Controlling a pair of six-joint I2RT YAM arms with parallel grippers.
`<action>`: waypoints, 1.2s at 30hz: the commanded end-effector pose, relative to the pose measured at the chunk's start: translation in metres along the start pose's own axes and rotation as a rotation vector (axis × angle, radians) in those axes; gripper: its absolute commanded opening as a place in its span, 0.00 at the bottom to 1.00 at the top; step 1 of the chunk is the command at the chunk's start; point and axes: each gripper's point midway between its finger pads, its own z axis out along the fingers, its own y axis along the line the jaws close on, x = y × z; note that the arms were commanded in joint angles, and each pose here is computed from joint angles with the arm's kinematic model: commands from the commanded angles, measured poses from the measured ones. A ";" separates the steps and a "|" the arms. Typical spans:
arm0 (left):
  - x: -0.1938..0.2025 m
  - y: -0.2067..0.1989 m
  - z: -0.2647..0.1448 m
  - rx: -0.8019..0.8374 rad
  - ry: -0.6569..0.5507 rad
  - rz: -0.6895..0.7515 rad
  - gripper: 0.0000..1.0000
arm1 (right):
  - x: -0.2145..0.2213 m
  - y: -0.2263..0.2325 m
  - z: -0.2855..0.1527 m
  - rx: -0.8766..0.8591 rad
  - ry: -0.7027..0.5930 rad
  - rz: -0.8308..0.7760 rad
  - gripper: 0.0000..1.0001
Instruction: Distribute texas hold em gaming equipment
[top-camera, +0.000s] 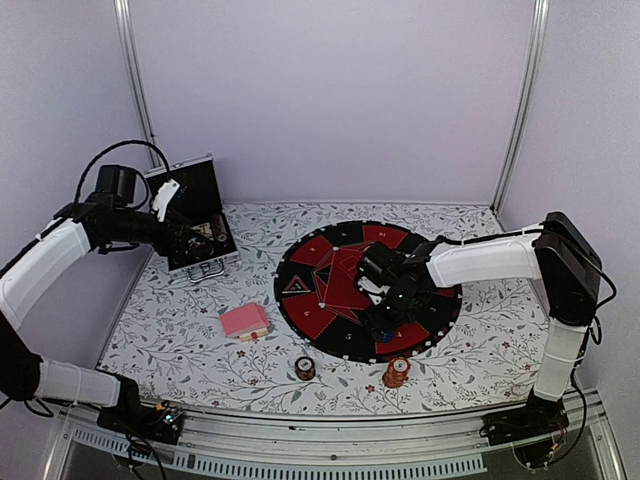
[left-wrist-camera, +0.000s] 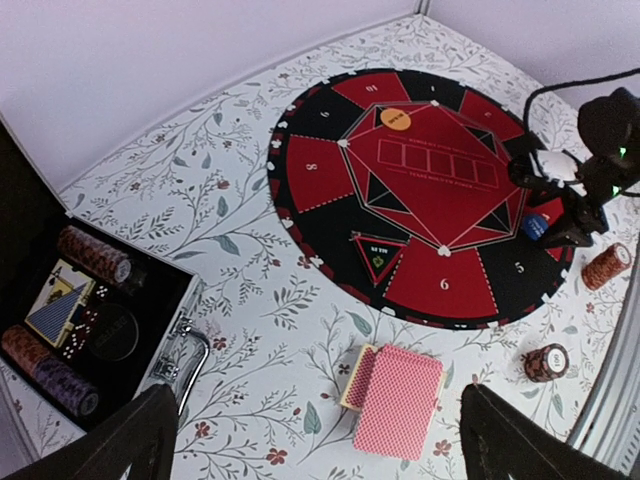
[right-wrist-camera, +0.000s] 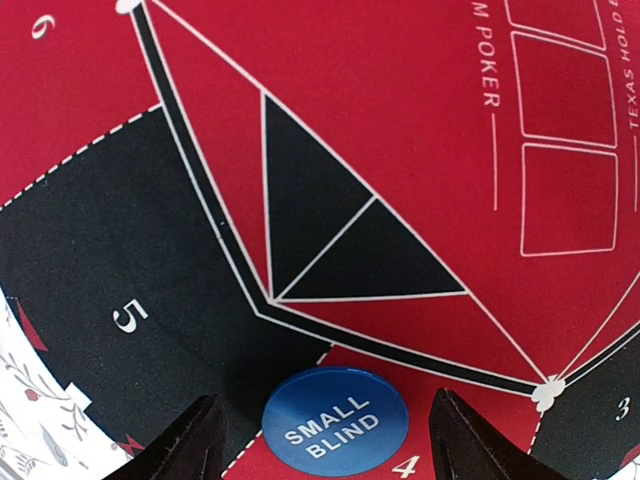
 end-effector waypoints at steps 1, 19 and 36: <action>0.021 -0.018 0.020 0.053 0.080 0.016 1.00 | 0.004 -0.006 0.006 0.042 0.010 0.016 0.72; 0.025 -0.024 0.024 0.048 0.107 0.051 1.00 | 0.027 -0.003 0.018 -0.005 0.050 0.047 0.60; 0.020 -0.021 0.021 0.031 0.107 0.068 1.00 | 0.047 -0.050 0.002 0.067 0.039 0.151 0.51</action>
